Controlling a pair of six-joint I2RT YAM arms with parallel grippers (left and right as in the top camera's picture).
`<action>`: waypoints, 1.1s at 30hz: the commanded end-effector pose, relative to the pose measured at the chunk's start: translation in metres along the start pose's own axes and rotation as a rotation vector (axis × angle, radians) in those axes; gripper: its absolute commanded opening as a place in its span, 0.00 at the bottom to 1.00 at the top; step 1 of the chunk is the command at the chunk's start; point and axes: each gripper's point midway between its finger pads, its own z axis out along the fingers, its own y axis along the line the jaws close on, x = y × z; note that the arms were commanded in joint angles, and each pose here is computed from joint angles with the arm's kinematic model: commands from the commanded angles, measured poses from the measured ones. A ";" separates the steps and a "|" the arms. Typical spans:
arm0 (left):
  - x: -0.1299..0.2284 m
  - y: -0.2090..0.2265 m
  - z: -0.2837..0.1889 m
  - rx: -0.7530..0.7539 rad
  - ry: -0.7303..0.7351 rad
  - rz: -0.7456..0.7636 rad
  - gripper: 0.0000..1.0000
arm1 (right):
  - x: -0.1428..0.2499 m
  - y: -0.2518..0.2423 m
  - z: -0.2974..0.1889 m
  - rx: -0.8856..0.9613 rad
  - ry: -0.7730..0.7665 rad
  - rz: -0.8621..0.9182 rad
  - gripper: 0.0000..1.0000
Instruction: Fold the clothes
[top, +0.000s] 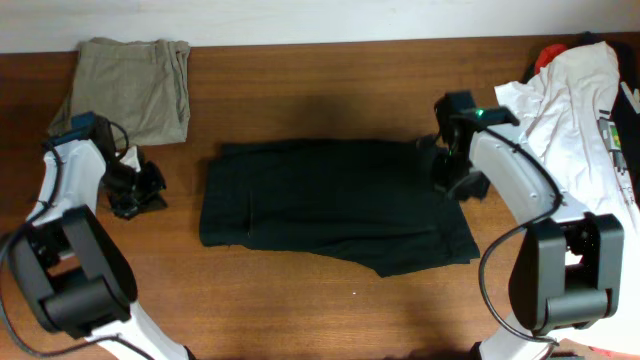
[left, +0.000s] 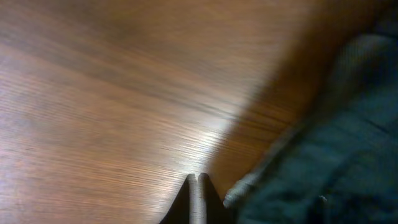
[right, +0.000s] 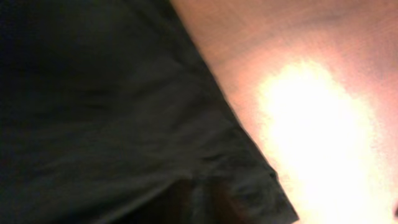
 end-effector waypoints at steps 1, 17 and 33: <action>0.004 -0.050 -0.018 0.054 -0.057 0.167 0.99 | -0.003 0.023 -0.015 -0.144 0.006 -0.073 0.98; 0.037 -0.075 0.066 0.165 0.222 0.324 0.99 | -0.001 0.026 -0.015 -0.163 0.013 -0.138 0.99; 0.034 -0.035 0.073 -0.096 0.274 0.206 0.00 | 0.004 0.020 -0.011 -0.129 0.038 -0.147 0.99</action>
